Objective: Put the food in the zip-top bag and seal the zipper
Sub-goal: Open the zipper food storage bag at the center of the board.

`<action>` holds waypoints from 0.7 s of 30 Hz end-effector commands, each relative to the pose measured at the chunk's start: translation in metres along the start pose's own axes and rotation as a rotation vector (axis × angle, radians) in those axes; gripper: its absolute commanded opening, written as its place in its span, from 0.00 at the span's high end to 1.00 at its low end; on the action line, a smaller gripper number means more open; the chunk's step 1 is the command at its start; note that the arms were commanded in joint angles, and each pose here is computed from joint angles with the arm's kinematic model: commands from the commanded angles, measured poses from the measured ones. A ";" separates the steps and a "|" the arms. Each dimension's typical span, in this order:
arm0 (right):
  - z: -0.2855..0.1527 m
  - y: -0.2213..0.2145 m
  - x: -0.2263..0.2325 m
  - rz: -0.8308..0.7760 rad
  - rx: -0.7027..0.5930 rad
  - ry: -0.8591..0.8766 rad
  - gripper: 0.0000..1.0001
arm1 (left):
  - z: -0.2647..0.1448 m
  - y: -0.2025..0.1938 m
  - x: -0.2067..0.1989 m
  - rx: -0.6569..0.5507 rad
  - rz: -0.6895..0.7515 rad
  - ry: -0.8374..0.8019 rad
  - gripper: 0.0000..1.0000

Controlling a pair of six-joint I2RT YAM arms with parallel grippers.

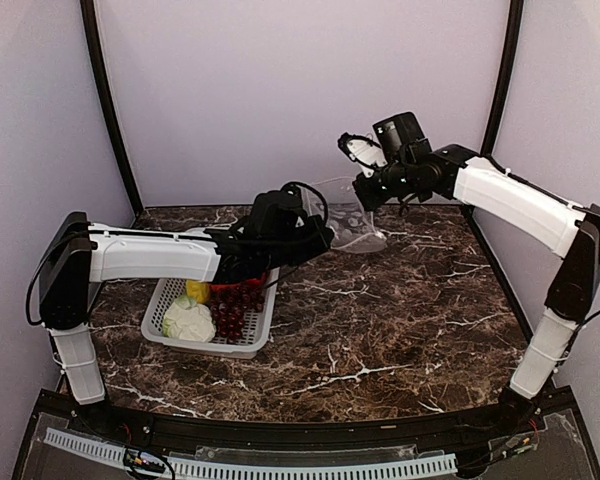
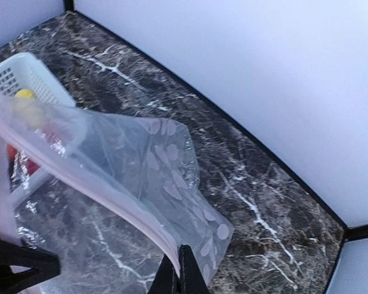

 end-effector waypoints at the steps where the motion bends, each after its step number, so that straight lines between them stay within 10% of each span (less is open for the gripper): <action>1: -0.021 0.022 -0.026 -0.009 -0.105 -0.191 1.00 | -0.005 0.000 0.009 0.012 -0.016 0.063 0.99; 7: -0.019 0.012 -0.035 -0.052 -0.095 -0.301 1.00 | -0.002 0.005 0.000 -0.007 -0.003 0.009 0.95; 14: -0.027 0.008 -0.043 -0.017 -0.084 -0.217 1.00 | -0.016 0.030 -0.034 -0.044 0.178 -0.218 0.51; 21: -0.028 0.001 -0.053 -0.030 -0.047 -0.189 1.00 | -0.094 0.043 -0.014 0.040 0.329 -0.053 0.31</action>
Point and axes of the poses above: each gripper's point midway between its finger pads, its own z axis out along the fingers, its own x axis along the line the jaws close on, y = z × x, the point moved 9 cm from there along -z, back along the fingers, and after that the axes turned 14 degrees about z, right-handed, at the moved point
